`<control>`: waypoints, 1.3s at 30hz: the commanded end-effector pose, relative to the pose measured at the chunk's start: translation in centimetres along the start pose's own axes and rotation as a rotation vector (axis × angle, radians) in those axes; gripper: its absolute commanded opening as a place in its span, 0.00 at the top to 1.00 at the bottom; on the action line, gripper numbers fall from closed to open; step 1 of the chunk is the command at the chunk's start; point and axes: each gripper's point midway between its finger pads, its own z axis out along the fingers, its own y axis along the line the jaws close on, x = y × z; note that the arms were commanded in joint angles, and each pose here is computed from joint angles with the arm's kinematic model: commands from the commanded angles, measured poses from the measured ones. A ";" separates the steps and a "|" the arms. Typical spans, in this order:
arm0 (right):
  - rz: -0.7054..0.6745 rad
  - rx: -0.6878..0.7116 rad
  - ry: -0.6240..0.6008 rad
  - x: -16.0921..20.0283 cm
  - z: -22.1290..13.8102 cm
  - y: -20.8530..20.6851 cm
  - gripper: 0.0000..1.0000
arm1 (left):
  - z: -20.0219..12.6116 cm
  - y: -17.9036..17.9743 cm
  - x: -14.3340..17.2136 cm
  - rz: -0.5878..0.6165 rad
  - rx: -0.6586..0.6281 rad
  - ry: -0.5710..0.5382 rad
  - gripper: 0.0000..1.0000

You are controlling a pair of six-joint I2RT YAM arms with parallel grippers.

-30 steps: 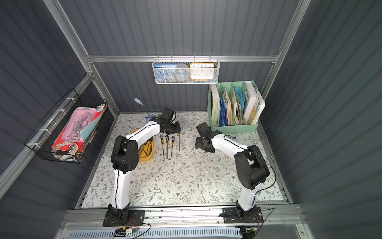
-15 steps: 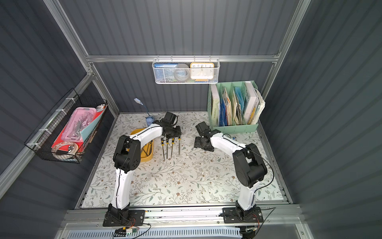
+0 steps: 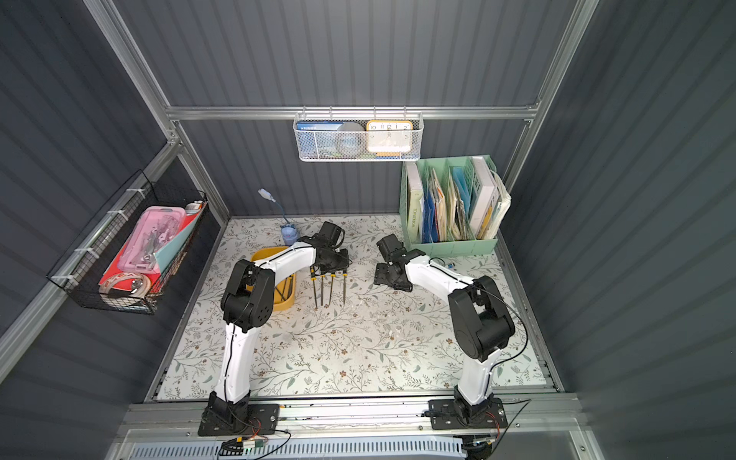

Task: Take the file tool out of the storage box
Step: Place the file tool at the center of the board, then pick up the file tool from the storage box.

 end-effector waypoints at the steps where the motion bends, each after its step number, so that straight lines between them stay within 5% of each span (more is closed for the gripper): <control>1: -0.014 0.019 0.027 0.6 0.3 -0.3 0.27 | -0.4 -0.4 -0.7 0.019 -0.014 -0.014 0.62; 6: -0.011 0.021 0.025 0.6 0.2 -0.4 0.27 | -2.8 -1.7 -2.8 0.033 -0.009 -0.051 0.54; 10: -0.013 0.024 0.017 0.6 0.0 -0.5 0.27 | -9.3 -3.5 -7.2 0.036 -0.009 -0.186 0.51; 20: -0.017 0.019 0.023 0.8 0.0 -0.5 0.27 | -16.0 11.6 -6.5 -0.138 -0.212 -0.225 0.56; 39: -0.027 0.021 0.029 0.9 0.4 -0.6 0.26 | -12.1 20.7 -2.2 -0.111 -0.337 -0.092 0.64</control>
